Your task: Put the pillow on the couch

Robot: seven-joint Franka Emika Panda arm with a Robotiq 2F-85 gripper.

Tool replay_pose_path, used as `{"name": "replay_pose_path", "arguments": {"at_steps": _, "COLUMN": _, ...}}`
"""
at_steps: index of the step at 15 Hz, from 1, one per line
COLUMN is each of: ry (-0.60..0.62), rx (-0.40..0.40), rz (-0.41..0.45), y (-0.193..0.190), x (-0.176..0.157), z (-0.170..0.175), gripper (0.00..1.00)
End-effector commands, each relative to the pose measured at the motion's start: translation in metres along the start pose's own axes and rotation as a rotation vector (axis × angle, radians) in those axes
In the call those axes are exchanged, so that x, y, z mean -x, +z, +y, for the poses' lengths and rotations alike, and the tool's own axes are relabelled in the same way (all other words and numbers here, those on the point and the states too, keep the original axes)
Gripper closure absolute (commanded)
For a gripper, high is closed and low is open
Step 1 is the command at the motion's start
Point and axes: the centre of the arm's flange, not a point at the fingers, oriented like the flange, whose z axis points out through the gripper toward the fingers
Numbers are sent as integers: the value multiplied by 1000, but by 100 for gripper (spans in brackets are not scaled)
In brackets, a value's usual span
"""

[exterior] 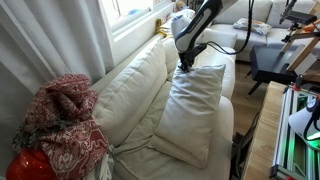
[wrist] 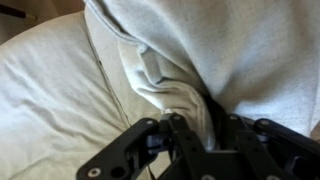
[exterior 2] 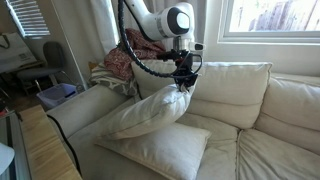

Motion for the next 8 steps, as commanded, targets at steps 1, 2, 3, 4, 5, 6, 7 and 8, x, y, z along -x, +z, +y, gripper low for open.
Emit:
{"name": "replay_pose_path", "arguments": {"at_steps": 1, "ry": 133, "rx": -124, "rz": 4, "y": 18, "x": 6, "z": -20, "gripper": 36}}
{"name": "replay_pose_path", "arguments": {"at_steps": 2, "ry": 162, "rx": -145, "rz": 17, "y": 17, "x": 4, "z": -18, "gripper": 31}}
{"name": "replay_pose_path", "arguments": {"at_steps": 3, "ry": 190, "rx": -153, "rz": 39, "y": 15, "x": 4, "z": -13, "gripper": 23}}
{"name": "replay_pose_path", "arguments": {"at_steps": 4, "ry": 211, "rx": -152, "rz": 49, "y": 14, "x": 2, "z": -9, "gripper": 17}}
{"name": "replay_pose_path", "arguments": {"at_steps": 5, "ry": 216, "rx": -150, "rz": 60, "y": 13, "x": 2, "z": -5, "gripper": 8}}
{"name": "replay_pose_path", "arguments": {"at_steps": 6, "ry": 231, "rx": -127, "rz": 65, "y": 10, "x": 2, "z": 0, "gripper": 1}}
{"name": "replay_pose_path", "arguments": {"at_steps": 7, "ry": 240, "rx": -139, "rz": 68, "y": 6, "x": 2, "z": 4, "gripper": 0}}
{"name": "replay_pose_path", "arguments": {"at_steps": 8, "ry": 249, "rx": -144, "rz": 66, "y": 0, "x": 2, "z": 8, "gripper": 0}}
